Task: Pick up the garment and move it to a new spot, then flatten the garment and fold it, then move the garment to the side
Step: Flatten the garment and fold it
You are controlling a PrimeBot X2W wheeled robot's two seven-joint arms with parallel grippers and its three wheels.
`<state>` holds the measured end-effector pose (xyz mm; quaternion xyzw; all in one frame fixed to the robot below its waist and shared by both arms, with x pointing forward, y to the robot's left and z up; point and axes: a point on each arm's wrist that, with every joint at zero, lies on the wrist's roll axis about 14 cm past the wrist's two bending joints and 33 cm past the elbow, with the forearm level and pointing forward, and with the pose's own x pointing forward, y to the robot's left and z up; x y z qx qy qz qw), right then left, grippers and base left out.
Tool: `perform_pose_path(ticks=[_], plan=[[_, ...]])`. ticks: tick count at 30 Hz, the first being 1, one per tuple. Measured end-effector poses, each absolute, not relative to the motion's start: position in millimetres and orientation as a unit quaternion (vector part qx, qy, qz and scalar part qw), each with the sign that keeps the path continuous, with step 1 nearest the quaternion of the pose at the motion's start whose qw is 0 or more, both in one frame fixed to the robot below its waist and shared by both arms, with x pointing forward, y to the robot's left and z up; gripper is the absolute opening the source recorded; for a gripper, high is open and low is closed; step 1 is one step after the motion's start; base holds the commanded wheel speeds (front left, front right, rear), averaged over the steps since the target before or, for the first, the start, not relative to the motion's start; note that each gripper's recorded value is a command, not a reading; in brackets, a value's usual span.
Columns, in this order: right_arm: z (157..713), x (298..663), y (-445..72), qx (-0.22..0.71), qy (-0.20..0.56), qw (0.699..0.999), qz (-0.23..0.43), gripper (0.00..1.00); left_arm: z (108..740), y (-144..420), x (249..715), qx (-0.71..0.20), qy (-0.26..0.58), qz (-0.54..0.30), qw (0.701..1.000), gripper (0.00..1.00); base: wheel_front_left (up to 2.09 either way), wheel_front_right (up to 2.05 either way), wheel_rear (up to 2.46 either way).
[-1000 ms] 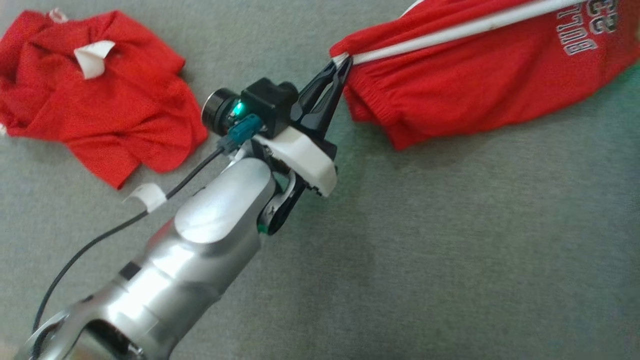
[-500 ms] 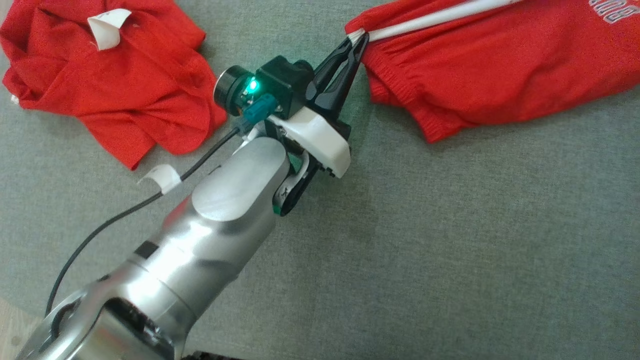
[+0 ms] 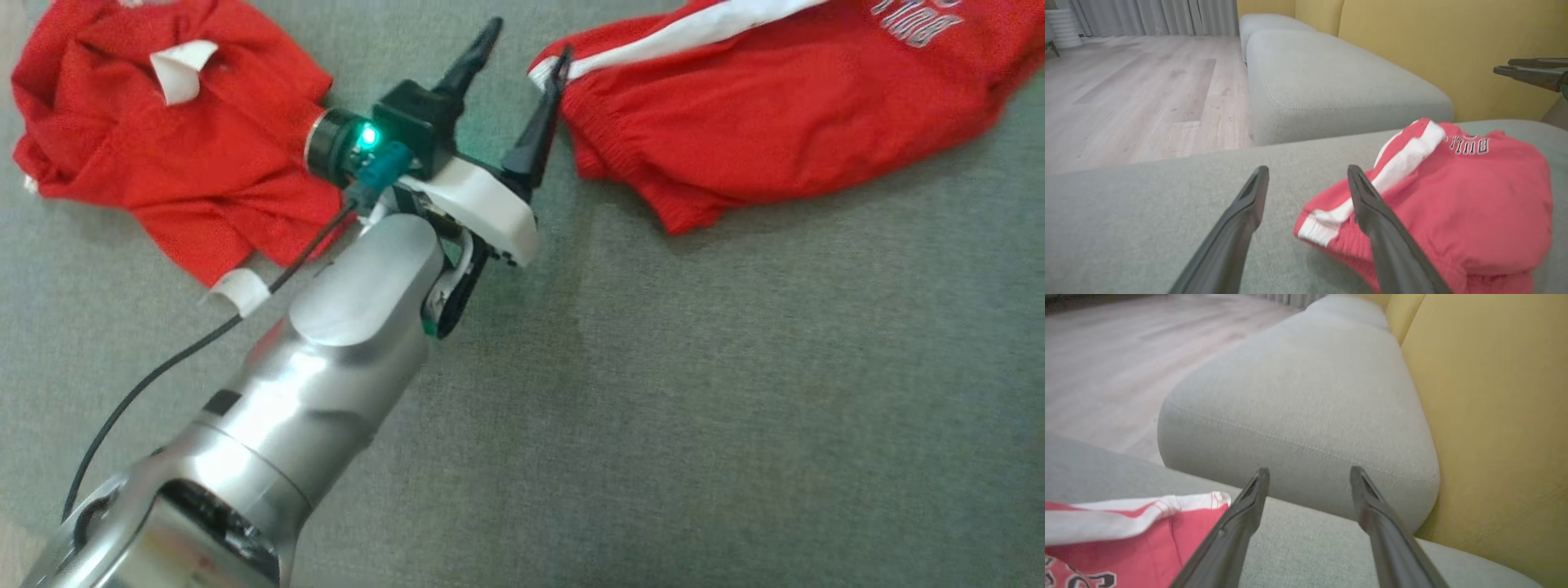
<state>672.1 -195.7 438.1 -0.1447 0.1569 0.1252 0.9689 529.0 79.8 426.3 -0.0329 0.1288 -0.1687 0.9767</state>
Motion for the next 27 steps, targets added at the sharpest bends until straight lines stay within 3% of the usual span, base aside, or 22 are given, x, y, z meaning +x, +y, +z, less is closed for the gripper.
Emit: perform_pose_path(ticks=[4, 9, 15, 22, 27], plan=[[485, 669, -194, -0.092, 0.073, 0.987, 0.111, 1.00, 463, 89, 538, -0.037, 0.080, -0.140, 0.986, 1.00, 0.00, 0.00, 0.00], [517, 645, -189, -0.031, 0.019, 0.994, 0.102, 1.00, 530, 103, 538, -0.036, -0.025, -0.103, 0.994, 1.00, 0.00, 0.00, 0.00], [566, 598, -192, 0.060, -0.076, 0.992, 0.078, 1.00, 533, 111, 503, -0.033, -0.045, -0.077, 0.996, 1.00, 0.00, 0.00, 0.00], [512, 502, -166, 0.120, -0.038, 0.990, 0.068, 1.00, 525, 112, 465, -0.037, -0.043, -0.063, 0.996, 1.00, 0.00, 0.00, 0.00], [496, 454, -158, 0.121, -0.022, 0.990, 0.062, 1.00, 505, 110, 437, -0.036, -0.020, -0.061, 0.997, 1.00, 0.00, 0.00, 0.00]])
